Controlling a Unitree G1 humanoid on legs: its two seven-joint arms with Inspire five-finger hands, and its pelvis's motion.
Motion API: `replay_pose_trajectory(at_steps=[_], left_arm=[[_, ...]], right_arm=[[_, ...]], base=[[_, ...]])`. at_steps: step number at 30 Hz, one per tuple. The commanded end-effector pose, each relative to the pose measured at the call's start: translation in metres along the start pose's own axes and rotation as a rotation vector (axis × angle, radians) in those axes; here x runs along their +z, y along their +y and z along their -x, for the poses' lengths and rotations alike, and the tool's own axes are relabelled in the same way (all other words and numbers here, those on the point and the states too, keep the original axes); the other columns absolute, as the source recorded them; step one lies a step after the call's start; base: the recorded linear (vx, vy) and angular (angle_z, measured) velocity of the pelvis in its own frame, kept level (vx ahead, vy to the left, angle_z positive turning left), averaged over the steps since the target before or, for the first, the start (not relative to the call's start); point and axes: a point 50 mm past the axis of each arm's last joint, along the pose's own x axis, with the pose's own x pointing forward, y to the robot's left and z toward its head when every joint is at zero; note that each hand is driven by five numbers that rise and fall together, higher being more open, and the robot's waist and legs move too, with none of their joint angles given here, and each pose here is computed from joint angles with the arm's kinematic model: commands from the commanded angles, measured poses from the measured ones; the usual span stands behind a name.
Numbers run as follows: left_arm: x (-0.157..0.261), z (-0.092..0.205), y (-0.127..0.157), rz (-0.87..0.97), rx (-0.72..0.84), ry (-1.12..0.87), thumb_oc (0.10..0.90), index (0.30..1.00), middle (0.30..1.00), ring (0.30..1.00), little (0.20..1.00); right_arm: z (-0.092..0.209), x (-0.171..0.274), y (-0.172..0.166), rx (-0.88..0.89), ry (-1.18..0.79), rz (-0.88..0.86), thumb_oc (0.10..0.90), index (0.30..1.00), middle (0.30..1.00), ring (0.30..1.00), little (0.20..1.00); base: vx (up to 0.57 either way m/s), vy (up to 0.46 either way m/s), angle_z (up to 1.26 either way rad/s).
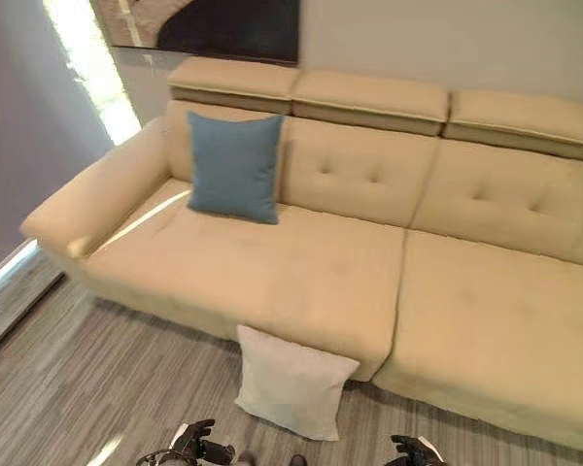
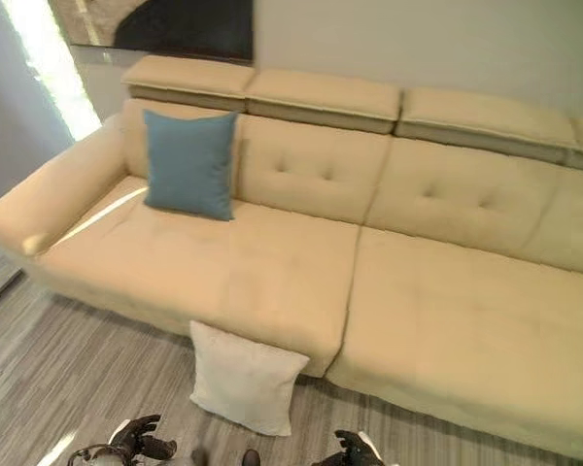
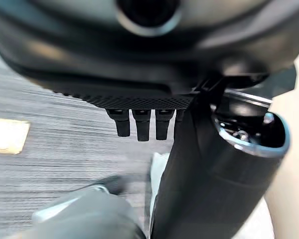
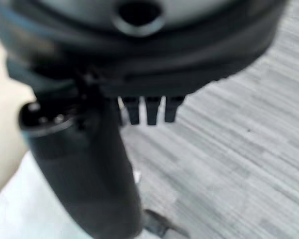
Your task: Pick up all the scattered cushions and arrange them neatly on the sofa.
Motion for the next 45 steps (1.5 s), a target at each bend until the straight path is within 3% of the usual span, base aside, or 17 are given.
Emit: replay_pose_trajectory(at_steps=[1,26,39,45], left_arm=[[-0.006,0.002,-0.009,-0.042,-0.026,0.017,0.800,0.900,0.900,0.900,0.900],[-0.014,0.003,0.004,-0.044,0.003,0.033,0.800,0.900,0.900,0.900,0.900],[0.010,-0.001,-0.012,-0.076,-0.037,-0.046,0.800,0.900,0.900,0.900,0.900],[0.023,-0.003,-0.001,-0.113,-0.011,-0.085,0.800,0.900,0.900,0.900,0.900]], right_arm=[[0.000,0.000,-0.016,-0.058,-0.021,-0.060,0.800,0.900,0.900,0.900,0.900],[0.000,0.005,-0.012,-0.045,-0.041,-0.042,0.800,0.900,0.900,0.900,0.900],[0.000,0.004,-0.025,-0.079,-0.038,-0.059,0.800,0.900,0.900,0.900,0.900],[-0.002,0.011,-0.018,-0.062,-0.044,-0.039,0.800,0.900,0.900,0.900,0.900]], base=[[0.18,0.150,-0.52],[0.01,0.036,-0.10],[-0.04,0.129,0.17],[-0.01,0.254,-0.27]])
